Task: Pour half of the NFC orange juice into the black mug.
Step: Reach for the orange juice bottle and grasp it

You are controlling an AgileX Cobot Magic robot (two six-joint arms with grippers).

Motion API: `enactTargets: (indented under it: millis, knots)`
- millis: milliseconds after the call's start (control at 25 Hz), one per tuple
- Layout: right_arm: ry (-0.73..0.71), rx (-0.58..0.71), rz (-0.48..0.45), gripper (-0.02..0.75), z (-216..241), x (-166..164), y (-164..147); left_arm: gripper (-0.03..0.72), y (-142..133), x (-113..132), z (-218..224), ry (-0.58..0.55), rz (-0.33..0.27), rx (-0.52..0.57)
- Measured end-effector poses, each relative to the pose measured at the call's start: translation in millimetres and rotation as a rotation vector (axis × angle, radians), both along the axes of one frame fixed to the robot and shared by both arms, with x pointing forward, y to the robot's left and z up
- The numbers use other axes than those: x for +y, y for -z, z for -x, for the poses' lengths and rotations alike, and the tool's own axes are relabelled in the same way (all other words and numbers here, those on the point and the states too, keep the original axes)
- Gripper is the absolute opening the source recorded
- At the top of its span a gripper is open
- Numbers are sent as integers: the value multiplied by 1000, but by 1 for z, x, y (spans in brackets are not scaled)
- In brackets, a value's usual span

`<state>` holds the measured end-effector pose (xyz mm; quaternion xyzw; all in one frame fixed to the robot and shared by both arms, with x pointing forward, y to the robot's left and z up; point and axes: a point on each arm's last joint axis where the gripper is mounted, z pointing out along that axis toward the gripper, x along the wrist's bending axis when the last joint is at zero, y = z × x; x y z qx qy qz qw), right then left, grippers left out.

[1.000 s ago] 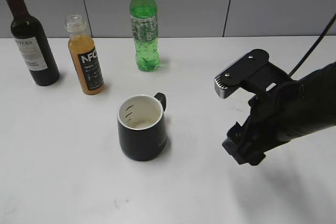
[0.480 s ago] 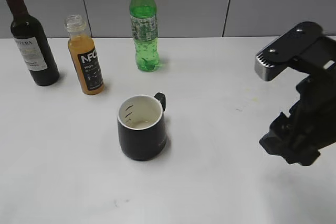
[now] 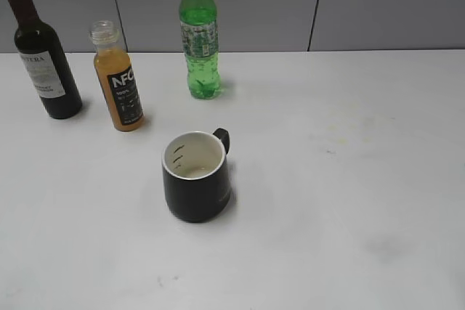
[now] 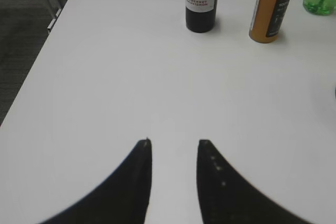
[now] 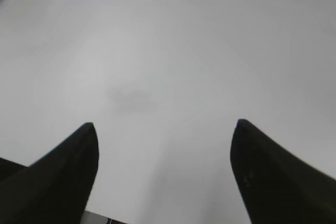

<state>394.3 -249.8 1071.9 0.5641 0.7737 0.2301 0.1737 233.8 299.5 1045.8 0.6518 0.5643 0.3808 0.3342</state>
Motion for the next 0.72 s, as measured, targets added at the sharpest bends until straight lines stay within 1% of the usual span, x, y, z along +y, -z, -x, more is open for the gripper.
enactTargets:
  millis: [120,320,440,720]
  knots:
    - [100,-46,-22,594,11,-18,-10,237,0,0,0,0,0,0]
    - [184,-140,-42,622,39,-34,-21,237,0,0,0,0,0,0]
    - [213,-167,-45,638,58,-40,-12,237,0,0,0,0,0,0]
    - [240,-253,-46,641,95,-46,8,237,0,0,0,0,0,0]
